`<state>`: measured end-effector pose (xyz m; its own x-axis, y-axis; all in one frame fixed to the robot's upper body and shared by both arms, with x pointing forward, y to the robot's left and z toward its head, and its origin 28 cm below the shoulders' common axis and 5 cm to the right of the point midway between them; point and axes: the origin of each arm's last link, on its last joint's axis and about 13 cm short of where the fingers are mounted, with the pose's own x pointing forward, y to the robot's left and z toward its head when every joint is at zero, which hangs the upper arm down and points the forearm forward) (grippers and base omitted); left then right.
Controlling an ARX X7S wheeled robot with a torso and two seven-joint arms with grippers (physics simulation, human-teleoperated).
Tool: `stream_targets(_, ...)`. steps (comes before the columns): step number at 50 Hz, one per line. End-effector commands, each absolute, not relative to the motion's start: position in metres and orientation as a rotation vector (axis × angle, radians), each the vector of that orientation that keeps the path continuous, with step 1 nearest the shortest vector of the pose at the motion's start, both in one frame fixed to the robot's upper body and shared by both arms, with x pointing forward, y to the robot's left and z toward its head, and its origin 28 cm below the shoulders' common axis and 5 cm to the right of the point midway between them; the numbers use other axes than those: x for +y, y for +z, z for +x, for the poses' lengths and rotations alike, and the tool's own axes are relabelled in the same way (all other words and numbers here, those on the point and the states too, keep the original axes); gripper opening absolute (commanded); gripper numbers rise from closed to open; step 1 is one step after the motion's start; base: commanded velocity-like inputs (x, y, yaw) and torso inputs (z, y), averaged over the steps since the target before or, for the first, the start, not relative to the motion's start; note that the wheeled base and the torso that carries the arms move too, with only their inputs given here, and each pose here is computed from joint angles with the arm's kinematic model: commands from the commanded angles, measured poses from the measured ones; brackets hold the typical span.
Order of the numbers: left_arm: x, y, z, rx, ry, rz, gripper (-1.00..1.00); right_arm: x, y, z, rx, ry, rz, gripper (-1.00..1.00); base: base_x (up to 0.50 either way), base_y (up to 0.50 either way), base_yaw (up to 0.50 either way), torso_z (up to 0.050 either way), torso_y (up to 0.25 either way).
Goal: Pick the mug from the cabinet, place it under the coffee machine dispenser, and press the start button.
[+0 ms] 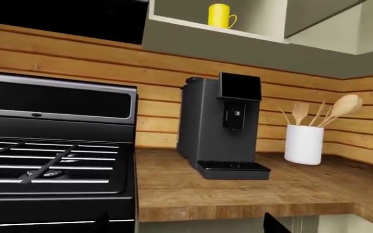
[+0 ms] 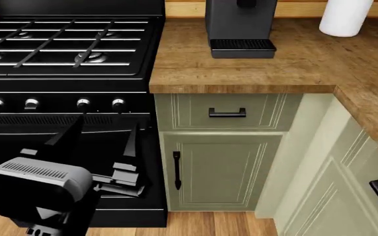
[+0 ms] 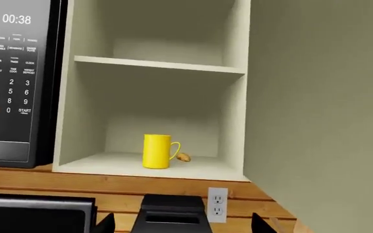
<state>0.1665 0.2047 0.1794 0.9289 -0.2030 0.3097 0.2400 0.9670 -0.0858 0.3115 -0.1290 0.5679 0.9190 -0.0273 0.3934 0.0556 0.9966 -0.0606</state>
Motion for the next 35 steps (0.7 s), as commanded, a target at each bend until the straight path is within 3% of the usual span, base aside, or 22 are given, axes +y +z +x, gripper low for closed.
stream_targets(1, 0.2034, 0.1858, 0.1646, -0.313, -0.257, -0.142, 1.00, -0.1278, 0.5707, 0.3094, -0.407, -0.049, -0.070, 1.00, 0.00, 0.00, 0.00, 0.000, 0.000)
stream_targets(9, 0.2054, 0.1885, 0.1628, -0.354, -0.250, -0.173, 1.00, -0.1278, 0.5707, 0.3094, -0.407, -0.049, -0.070, 1.00, 0.00, 0.00, 0.00, 0.003, 0.010)
stream_targets(29, 0.2070, 0.1891, 0.1620, -0.378, -0.232, -0.184, 1.00, -0.1278, 0.5707, 0.3094, -0.407, -0.049, -0.070, 1.00, 0.00, 0.00, 0.00, 0.043, 0.103)
stream_targets(35, 0.2063, 0.1881, 0.1612, -0.358, -0.243, -0.180, 1.00, -0.1278, 0.5707, 0.3094, -0.407, -0.049, -0.070, 1.00, 0.07, 0.45, 0.00, 0.005, 0.005)
